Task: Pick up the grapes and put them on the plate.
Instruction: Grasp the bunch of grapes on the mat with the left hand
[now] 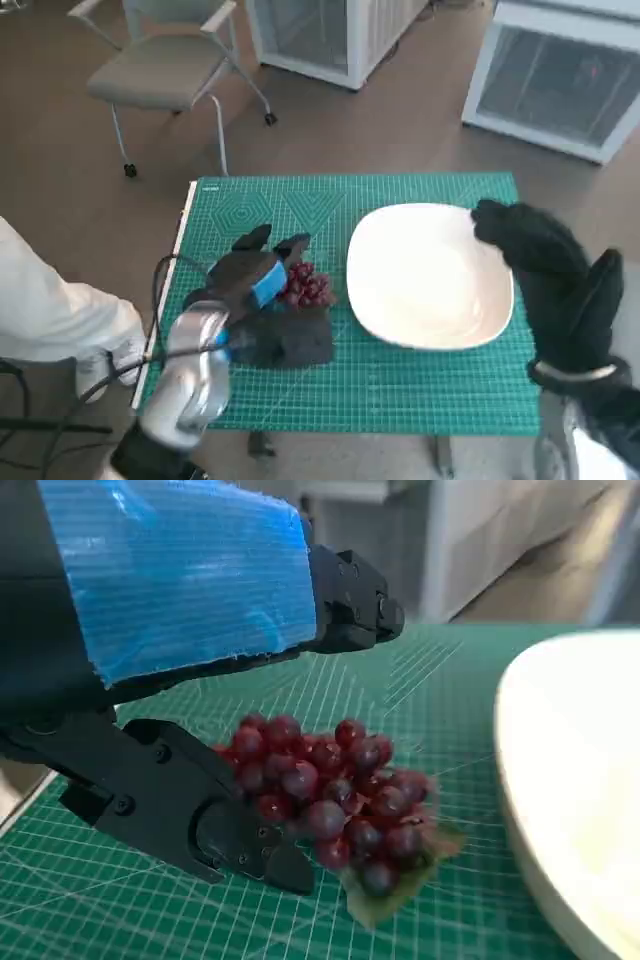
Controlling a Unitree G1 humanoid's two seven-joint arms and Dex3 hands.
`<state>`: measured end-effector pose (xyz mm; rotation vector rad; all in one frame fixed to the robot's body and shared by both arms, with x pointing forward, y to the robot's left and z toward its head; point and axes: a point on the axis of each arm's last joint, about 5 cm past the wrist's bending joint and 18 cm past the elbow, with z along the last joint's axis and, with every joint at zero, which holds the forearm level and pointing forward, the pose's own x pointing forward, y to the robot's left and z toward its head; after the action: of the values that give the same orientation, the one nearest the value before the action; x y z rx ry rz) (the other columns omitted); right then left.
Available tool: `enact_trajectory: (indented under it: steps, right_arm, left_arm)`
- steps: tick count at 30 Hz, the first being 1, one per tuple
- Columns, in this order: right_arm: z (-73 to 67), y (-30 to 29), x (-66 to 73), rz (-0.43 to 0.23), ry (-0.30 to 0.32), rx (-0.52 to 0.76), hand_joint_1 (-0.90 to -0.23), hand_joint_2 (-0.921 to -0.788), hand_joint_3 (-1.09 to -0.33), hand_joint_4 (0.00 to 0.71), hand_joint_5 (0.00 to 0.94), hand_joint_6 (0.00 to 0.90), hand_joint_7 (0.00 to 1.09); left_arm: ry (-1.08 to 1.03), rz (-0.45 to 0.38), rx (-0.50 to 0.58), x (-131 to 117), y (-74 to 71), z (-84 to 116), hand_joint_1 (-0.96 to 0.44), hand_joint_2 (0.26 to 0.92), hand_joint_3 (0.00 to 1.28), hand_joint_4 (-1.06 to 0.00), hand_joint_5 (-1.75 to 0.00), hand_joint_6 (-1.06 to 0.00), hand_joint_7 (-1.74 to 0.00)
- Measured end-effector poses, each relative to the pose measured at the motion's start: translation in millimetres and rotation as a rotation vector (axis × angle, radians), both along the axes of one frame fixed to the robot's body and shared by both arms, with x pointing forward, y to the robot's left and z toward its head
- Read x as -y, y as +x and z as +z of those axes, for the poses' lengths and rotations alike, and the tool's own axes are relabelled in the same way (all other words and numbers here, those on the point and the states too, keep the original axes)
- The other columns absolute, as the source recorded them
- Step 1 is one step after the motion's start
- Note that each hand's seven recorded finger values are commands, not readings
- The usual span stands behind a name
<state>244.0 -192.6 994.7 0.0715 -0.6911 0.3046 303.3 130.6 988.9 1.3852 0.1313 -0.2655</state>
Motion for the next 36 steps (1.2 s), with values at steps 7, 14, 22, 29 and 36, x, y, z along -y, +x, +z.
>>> enact_trajectory:
  steps: [7,14,22,29,36]
  right_arm:
    - [0.5,0.2,-0.3,0.001,0.000,0.003,-0.496,-0.921,-0.575,0.378,0.580,0.177,0.93]
    - [0.2,0.1,-0.2,0.002,0.001,0.001,-0.494,-0.921,-0.578,0.375,0.583,0.174,0.93]
    - [-1.6,-0.9,0.7,0.002,0.005,-0.009,-0.494,-0.921,-0.579,0.372,0.588,0.171,0.94]
    - [-2.7,-1.9,1.7,-0.001,0.007,-0.014,-0.495,-0.921,-0.579,0.370,0.592,0.170,0.94]
    - [-2.7,-2.1,2.7,-0.003,0.008,-0.013,-0.495,-0.921,-0.578,0.369,0.595,0.170,0.94]
  left_arm:
    - [0.078,0.031,-0.085,11,23.8,-9,-0.15,0.726,0.01,-0.09,0.00,-0.26,0.00]
    - [0.152,0.040,-0.157,22,39.2,-18,-0.13,0.745,0.01,-0.14,-0.02,-0.28,-0.01]
    - [0.164,0.020,-0.182,24,42.5,-25,-0.17,0.750,0.01,-0.17,-0.02,-0.24,0.00]
    - [0.159,0.017,-0.203,22,42.5,-32,-0.10,0.770,0.02,-0.21,-0.02,-0.23,0.00]
    - [0.145,0.018,-0.208,20,43.9,-32,-0.01,0.809,0.03,-0.25,-0.03,-0.23,0.00]
